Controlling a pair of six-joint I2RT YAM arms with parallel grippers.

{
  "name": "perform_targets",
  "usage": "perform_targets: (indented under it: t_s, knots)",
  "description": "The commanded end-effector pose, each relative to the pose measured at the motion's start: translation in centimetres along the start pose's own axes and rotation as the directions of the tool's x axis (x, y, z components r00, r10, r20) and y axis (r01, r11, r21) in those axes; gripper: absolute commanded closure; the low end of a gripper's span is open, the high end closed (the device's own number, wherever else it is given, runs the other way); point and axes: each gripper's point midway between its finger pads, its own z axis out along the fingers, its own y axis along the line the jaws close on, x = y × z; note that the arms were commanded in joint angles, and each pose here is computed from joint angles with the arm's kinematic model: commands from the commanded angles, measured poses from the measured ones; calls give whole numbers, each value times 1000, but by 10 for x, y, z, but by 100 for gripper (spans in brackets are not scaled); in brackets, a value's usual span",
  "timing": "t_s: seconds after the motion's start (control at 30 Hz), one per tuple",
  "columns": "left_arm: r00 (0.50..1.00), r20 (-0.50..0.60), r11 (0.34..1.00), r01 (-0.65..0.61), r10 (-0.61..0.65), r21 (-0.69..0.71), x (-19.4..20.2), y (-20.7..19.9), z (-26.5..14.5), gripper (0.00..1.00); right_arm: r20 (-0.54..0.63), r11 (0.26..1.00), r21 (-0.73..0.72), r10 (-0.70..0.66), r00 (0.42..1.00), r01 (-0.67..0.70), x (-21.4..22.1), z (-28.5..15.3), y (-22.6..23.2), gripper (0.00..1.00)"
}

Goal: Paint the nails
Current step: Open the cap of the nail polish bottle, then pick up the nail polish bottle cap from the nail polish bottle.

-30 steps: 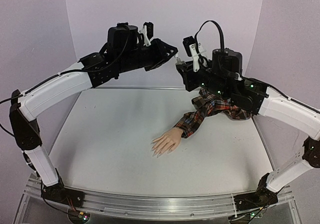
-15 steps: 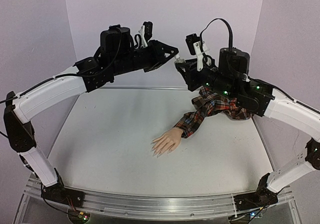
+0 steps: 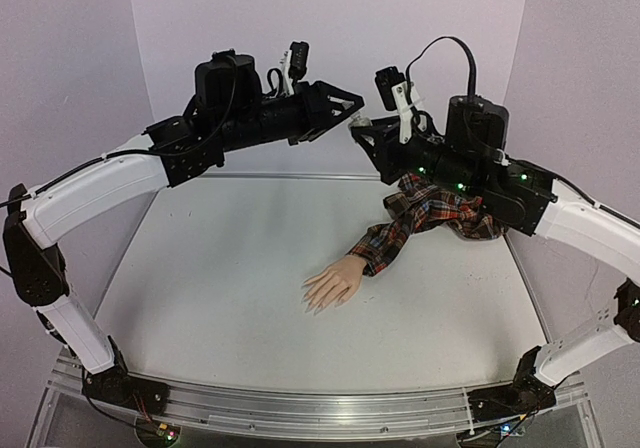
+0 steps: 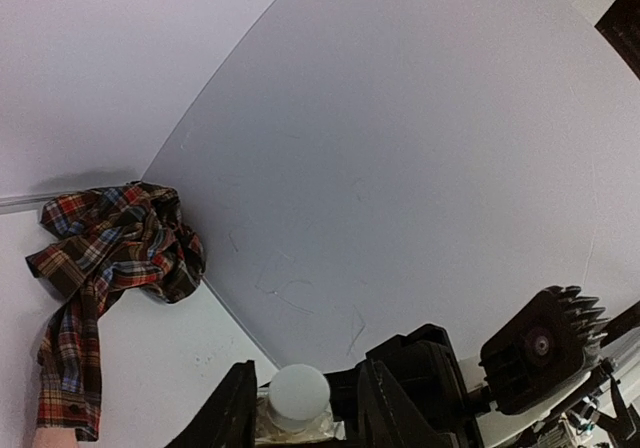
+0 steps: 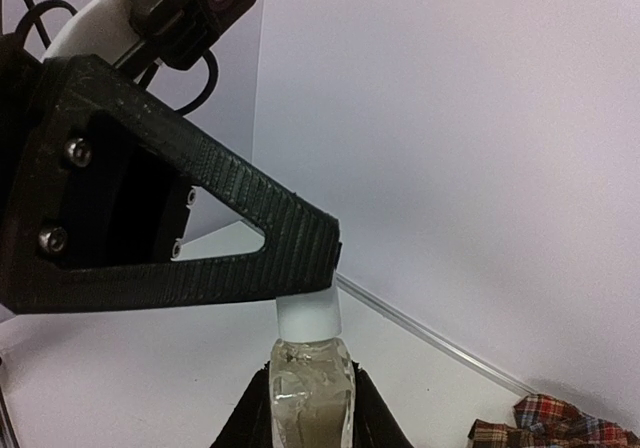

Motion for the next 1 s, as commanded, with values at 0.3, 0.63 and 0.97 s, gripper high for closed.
perform_targets:
  t_s: [0.3,0.63,0.97]
  knots:
    - [992,-70,994,-104,105,10,-15,-40,-55,26,83,981,-174,-77,994,90,-16,-37,22,100]
    - [956,-275,994,-83,99,70,1,-51,-52,29,75,949,-295,-95,993,113,-15,-47,39,100]
    - [931,-353,995,-78,94,60,17,-41,-42,35,72,949,-298,-88,994,105,-17,-43,40,100]
